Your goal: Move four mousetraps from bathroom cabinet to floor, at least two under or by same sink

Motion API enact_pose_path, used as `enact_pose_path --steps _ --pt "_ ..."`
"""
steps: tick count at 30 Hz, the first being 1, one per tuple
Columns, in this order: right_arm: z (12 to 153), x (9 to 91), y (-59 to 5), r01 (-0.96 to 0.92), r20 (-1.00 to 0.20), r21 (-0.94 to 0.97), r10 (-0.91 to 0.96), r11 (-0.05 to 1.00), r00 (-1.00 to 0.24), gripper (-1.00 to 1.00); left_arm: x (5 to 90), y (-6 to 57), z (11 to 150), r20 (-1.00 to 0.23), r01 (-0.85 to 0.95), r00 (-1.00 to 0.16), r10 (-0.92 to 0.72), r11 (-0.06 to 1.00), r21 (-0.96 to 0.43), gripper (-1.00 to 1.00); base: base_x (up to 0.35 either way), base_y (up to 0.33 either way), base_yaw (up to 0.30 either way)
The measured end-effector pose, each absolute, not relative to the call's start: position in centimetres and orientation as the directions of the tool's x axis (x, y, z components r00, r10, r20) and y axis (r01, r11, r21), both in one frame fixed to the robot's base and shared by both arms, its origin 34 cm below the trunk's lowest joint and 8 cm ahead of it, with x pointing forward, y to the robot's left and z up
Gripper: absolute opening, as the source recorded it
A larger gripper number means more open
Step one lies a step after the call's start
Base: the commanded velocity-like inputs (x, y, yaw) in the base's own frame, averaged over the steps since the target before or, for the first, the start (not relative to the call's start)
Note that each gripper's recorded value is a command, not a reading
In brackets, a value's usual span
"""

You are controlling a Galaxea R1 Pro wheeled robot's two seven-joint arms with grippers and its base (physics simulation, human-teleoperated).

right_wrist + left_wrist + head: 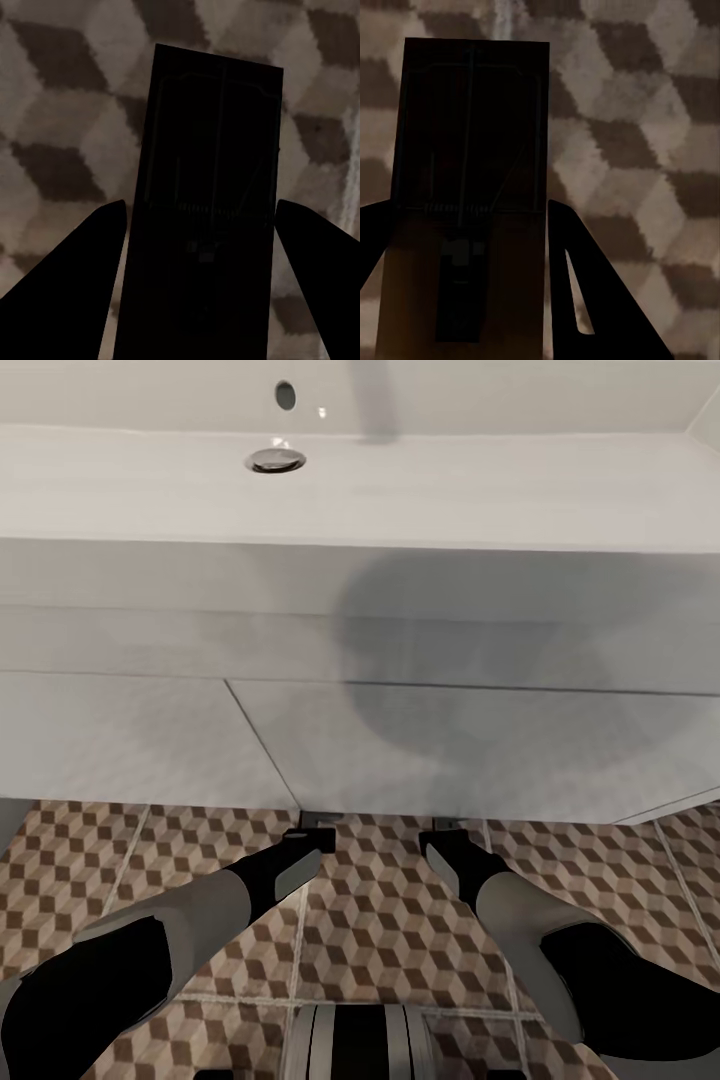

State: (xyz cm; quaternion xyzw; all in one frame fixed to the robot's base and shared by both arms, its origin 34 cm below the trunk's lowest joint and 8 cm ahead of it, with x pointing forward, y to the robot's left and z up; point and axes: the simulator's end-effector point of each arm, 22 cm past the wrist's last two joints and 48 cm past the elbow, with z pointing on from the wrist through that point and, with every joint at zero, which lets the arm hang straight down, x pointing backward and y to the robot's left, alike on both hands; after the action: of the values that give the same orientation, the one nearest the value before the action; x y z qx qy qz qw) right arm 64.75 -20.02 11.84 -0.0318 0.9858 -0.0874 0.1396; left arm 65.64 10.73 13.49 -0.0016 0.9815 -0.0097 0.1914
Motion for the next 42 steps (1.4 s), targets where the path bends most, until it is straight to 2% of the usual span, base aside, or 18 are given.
enact_pose_path --steps 42 --pt "12.6 66.9 -19.7 -0.038 -0.317 -0.181 -0.095 0.983 -0.944 -1.0 69.9 10.9 15.2 -0.436 -0.003 -0.9 -0.012 1.0 -0.021 -1.0 0.0 0.0 0.0"
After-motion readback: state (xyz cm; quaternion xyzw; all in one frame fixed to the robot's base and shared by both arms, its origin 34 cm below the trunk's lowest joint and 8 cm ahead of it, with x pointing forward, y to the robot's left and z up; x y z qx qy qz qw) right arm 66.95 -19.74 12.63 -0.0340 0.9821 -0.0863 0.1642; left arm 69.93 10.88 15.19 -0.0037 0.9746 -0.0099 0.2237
